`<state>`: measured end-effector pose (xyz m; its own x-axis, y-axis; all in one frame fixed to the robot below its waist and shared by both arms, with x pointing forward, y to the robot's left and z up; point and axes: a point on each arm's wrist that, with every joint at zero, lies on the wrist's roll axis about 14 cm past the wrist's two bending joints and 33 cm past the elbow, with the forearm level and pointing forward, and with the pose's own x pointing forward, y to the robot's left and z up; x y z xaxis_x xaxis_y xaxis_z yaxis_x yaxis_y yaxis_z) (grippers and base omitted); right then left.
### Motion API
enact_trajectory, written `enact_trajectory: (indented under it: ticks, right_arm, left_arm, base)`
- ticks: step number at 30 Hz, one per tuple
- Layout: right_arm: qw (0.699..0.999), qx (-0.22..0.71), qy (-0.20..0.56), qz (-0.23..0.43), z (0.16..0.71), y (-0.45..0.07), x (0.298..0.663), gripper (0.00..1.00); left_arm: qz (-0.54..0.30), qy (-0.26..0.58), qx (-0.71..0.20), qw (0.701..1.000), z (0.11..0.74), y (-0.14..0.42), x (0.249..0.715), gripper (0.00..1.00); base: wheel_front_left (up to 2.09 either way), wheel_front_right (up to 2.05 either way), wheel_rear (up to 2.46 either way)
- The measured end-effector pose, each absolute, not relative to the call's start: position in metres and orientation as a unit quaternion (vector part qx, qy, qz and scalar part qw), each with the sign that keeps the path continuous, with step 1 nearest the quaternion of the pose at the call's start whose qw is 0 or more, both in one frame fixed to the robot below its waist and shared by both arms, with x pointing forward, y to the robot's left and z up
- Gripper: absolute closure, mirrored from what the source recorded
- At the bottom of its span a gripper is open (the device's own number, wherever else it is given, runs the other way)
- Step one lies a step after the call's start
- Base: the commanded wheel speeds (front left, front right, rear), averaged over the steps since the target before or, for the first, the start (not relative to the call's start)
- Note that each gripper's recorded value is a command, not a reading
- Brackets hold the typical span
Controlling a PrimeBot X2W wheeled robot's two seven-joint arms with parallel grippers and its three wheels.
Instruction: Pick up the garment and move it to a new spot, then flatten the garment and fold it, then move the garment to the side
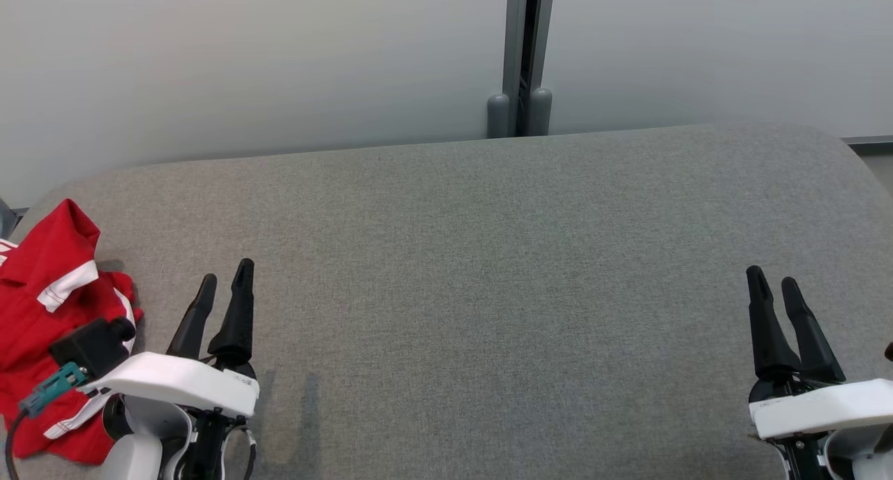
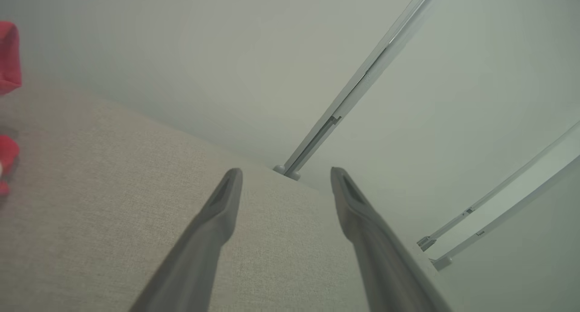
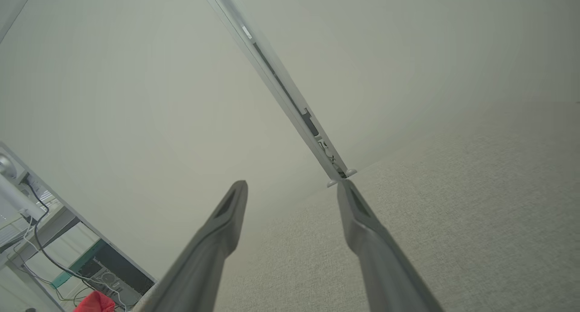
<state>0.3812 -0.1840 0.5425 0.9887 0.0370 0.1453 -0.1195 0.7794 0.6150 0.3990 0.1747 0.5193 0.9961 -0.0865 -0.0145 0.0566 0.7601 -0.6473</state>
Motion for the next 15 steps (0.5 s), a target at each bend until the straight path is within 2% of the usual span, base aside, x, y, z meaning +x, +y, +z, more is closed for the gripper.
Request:
enact_trajectory:
  ticks: [7, 15]
  right_arm:
    - [0.959, 0.272, -0.061, 0.044, 0.5406, -0.1828, 0.3828, 0.0]
    - [0.974, 0.213, -0.063, 0.054, 0.5408, -0.177, 0.3859, 0.0]
  left_arm:
    - [-0.03, 0.027, -0.273, 0.961, 0.5146, 0.1772, 0.3992, 0.0]
    - [-0.014, 0.023, -0.225, 0.974, 0.5114, 0.1831, 0.3984, 0.0]
  base:
    - [0.0, 0.0, 0.0]
    - [0.0, 0.0, 0.0]
